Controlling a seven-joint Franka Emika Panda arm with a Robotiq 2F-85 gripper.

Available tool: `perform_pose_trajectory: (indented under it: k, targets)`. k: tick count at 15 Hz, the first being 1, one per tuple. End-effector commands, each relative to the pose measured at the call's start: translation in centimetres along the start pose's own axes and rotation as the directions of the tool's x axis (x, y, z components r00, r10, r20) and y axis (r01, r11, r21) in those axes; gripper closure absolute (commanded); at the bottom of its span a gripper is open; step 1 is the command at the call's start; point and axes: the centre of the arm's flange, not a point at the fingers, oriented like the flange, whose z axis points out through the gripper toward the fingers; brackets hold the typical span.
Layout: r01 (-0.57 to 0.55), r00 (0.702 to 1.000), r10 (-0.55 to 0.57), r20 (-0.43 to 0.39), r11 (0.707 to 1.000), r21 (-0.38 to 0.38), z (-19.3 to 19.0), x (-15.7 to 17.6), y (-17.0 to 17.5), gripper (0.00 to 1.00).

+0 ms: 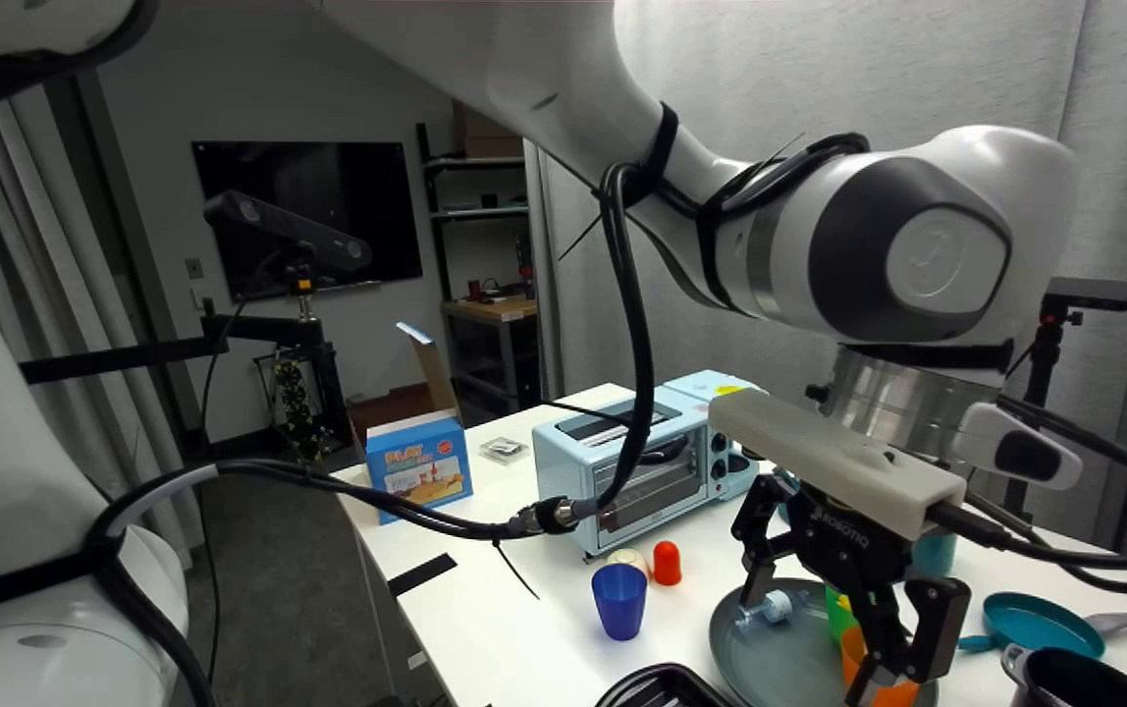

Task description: Put the blue cup on the grey tray

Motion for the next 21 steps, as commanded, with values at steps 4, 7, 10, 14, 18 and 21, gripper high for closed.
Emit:
perform_pose_trajectory:
  k: [4,7,10,14,18,21]
  targets:
    - [0.189,0.982,-0.187,0.032,0.976,-0.104,5.0,-0.4,-3.3,0.00]
    - [0.279,0.960,-0.274,0.050,0.950,-0.141,6.8,-0.8,-5.0,0.00]
    - [0.370,0.929,-0.367,0.050,0.912,-0.180,8.3,-1.3,-6.9,0.00]
    - [0.475,0.875,-0.483,0.025,0.850,-0.225,9.4,-1.8,-9.8,0.00]
    - [0.545,0.825,-0.565,-0.010,0.800,-0.251,9.9,-2.5,-12.5,0.00]
    - [0.584,0.788,-0.615,-0.037,0.765,-0.273,10.0,-3.2,-14.1,0.00]
